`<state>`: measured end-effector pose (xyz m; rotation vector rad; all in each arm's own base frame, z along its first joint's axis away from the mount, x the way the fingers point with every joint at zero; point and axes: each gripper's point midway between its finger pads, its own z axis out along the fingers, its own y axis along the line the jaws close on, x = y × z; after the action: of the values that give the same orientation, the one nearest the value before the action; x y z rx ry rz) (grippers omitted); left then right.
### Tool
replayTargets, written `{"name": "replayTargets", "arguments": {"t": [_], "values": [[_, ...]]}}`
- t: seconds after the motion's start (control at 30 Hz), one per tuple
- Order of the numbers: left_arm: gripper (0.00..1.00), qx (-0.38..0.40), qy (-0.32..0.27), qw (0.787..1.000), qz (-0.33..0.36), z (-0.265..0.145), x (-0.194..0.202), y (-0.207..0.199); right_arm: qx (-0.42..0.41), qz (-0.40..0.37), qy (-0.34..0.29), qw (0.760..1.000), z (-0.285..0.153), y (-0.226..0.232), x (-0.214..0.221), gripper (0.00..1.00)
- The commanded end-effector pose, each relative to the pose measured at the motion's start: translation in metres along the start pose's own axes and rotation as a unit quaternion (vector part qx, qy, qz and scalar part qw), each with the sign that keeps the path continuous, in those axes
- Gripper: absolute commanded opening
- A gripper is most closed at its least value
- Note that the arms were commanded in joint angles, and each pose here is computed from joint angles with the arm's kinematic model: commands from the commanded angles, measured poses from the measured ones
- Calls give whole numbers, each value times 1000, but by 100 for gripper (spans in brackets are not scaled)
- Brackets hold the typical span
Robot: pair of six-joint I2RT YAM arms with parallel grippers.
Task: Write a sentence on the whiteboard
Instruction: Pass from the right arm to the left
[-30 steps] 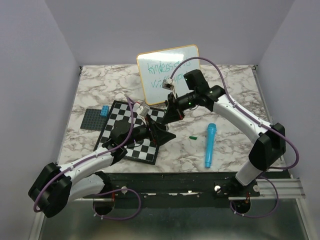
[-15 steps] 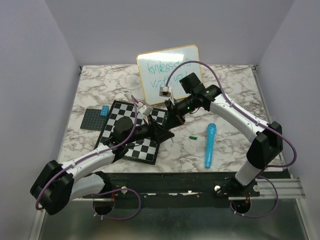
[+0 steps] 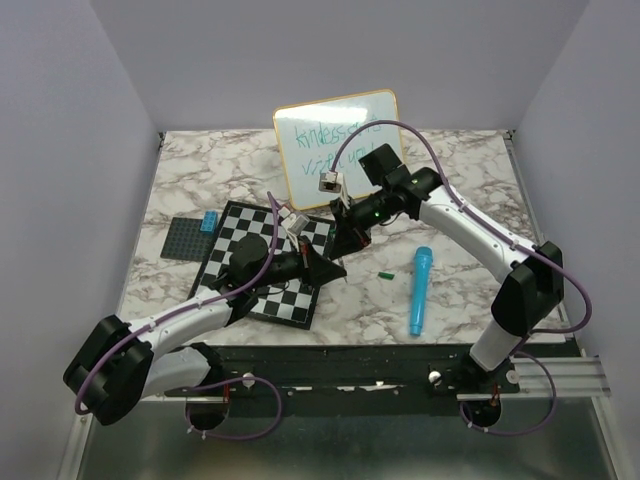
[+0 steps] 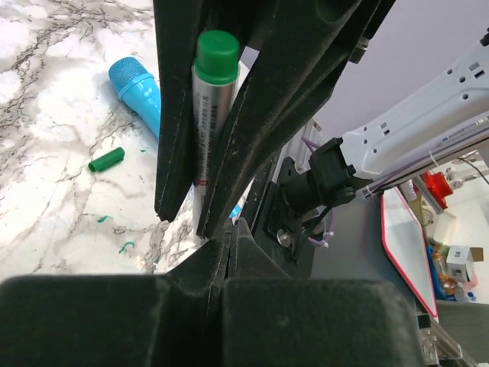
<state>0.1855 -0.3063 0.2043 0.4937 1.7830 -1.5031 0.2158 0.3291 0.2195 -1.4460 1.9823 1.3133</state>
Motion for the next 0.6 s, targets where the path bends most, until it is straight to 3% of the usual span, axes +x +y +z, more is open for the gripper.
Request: {"name": "replayTargets", "arguments": {"t": [0.0,0.17,0.27,0.3,0.47,0.57], "values": [[0,21,-27,999,23,0,-15,-13,-10,-17,-9,1000,2,8,-13,22],[0,22,-30,999,25,-2,-15,-14,0,-11,-8,1000,3,4,-11,4],[27,14,-33,999,25,-5,-13,-11,22,-11,-14,1000,0,-2,-14,0],[44,11,-36,999,28,-7,-13,-12,23,-7,-18,1000,-2,-3,-12,0],[69,-31,-63,996,48,-23,-13,-1,67,-3,-82,994,-36,-19,-21,0],[89,-58,-84,993,52,-33,-15,6,83,22,-118,989,-51,-33,-11,0]]}}
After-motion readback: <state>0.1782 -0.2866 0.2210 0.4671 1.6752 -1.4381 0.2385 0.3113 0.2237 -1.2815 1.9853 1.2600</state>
